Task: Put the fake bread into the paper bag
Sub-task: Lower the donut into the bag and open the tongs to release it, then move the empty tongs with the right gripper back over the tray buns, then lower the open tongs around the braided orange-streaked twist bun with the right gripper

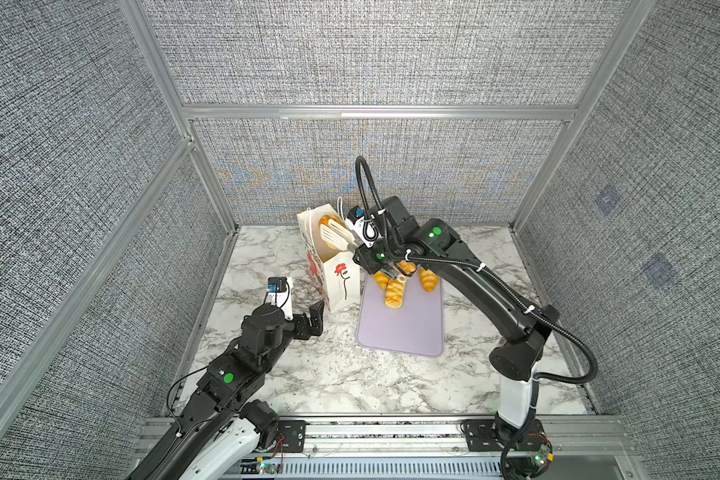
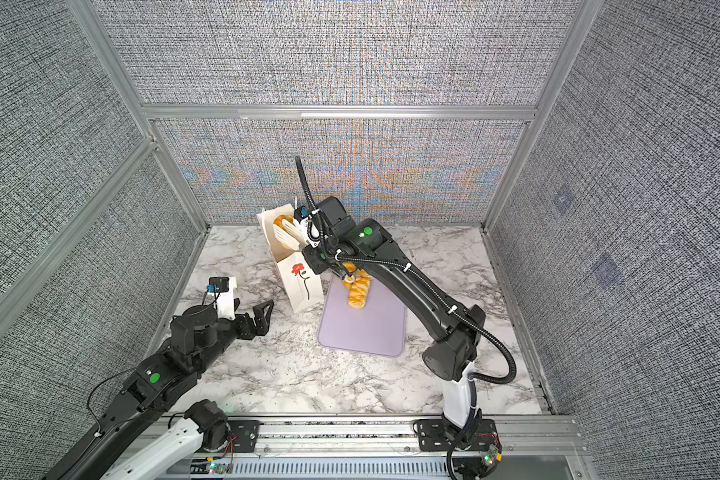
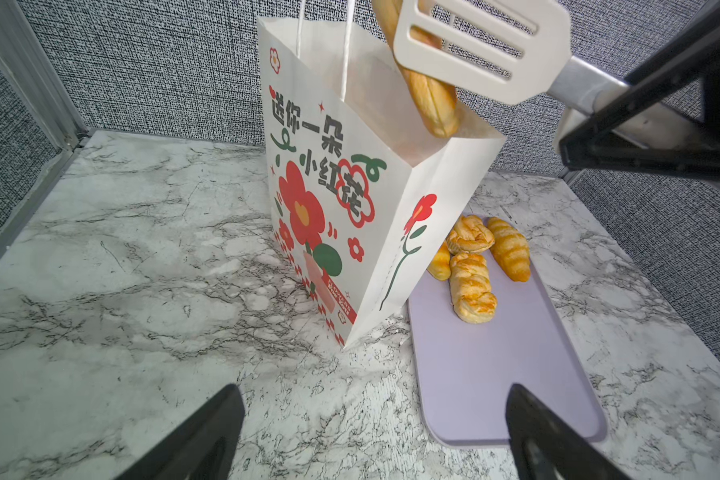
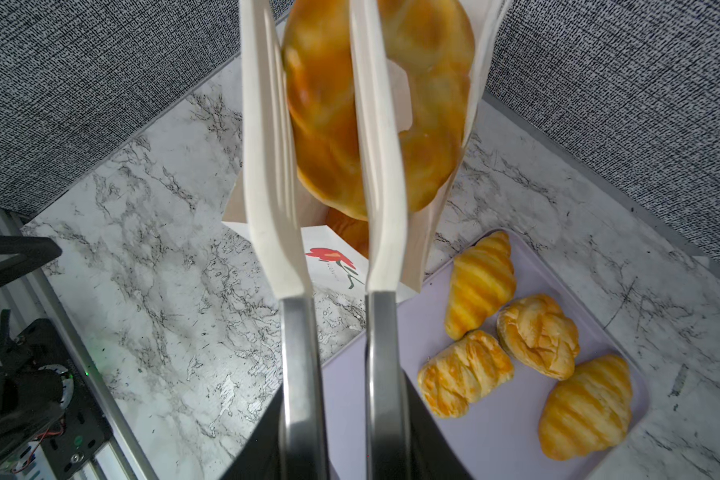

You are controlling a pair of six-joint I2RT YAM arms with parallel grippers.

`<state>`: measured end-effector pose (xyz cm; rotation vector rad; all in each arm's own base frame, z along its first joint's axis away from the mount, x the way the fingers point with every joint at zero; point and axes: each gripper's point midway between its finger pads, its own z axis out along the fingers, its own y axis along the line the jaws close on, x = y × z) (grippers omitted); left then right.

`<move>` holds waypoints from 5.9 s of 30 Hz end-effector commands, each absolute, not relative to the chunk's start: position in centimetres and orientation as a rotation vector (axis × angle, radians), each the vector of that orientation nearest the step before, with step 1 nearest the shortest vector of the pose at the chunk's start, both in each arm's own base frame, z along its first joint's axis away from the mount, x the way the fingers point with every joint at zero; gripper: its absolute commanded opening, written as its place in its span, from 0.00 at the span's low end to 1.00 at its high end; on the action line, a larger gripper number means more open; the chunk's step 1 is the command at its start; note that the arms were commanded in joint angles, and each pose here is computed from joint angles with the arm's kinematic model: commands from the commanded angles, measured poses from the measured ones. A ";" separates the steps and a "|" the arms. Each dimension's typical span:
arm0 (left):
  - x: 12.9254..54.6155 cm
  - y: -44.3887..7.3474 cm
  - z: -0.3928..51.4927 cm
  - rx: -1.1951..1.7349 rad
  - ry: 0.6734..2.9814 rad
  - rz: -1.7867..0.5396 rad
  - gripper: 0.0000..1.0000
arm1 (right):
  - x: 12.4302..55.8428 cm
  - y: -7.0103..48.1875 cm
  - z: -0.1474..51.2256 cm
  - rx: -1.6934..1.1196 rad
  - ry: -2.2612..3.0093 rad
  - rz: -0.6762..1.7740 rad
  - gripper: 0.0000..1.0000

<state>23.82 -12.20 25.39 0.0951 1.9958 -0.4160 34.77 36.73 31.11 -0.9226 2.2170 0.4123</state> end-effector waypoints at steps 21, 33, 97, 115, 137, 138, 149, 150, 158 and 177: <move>23.5 -13.2 26.5 0.106 1.958 -0.508 0.99 | 35.3 36.2 32.5 -0.887 2.185 0.417 0.47; 22.9 -13.3 27.1 0.104 1.895 -0.567 0.99 | 34.3 35.5 33.8 -0.864 2.162 0.444 0.48; 22.7 -17.5 24.4 0.168 1.908 -0.759 0.95 | 28.9 21.1 21.3 -0.541 2.522 0.041 0.50; 22.5 -17.9 23.0 0.165 1.939 -0.773 0.95 | 26.6 21.2 13.6 -0.451 2.735 0.056 0.51; 22.2 -17.7 22.3 0.164 1.951 -0.763 0.96 | 29.1 22.5 11.3 -0.429 2.746 -0.148 0.51; 22.2 -17.7 22.2 0.164 1.953 -0.761 0.95 | 29.0 22.4 11.2 -0.437 2.749 -0.157 0.50; 22.2 -17.8 22.2 0.167 1.952 -0.763 0.95 | 27.6 19.4 10.9 -0.439 2.783 -0.244 0.50; 22.2 -17.8 22.1 0.168 1.954 -0.764 0.95 | 27.5 19.0 10.9 -0.435 2.784 -0.251 0.50; 22.3 -17.9 22.1 0.165 1.954 -0.771 0.95 | 26.9 18.2 11.7 -0.431 2.775 -0.229 0.50; 22.1 -17.8 21.9 0.162 1.957 -0.769 0.95 | 27.3 18.9 10.3 -0.385 2.769 -0.180 0.54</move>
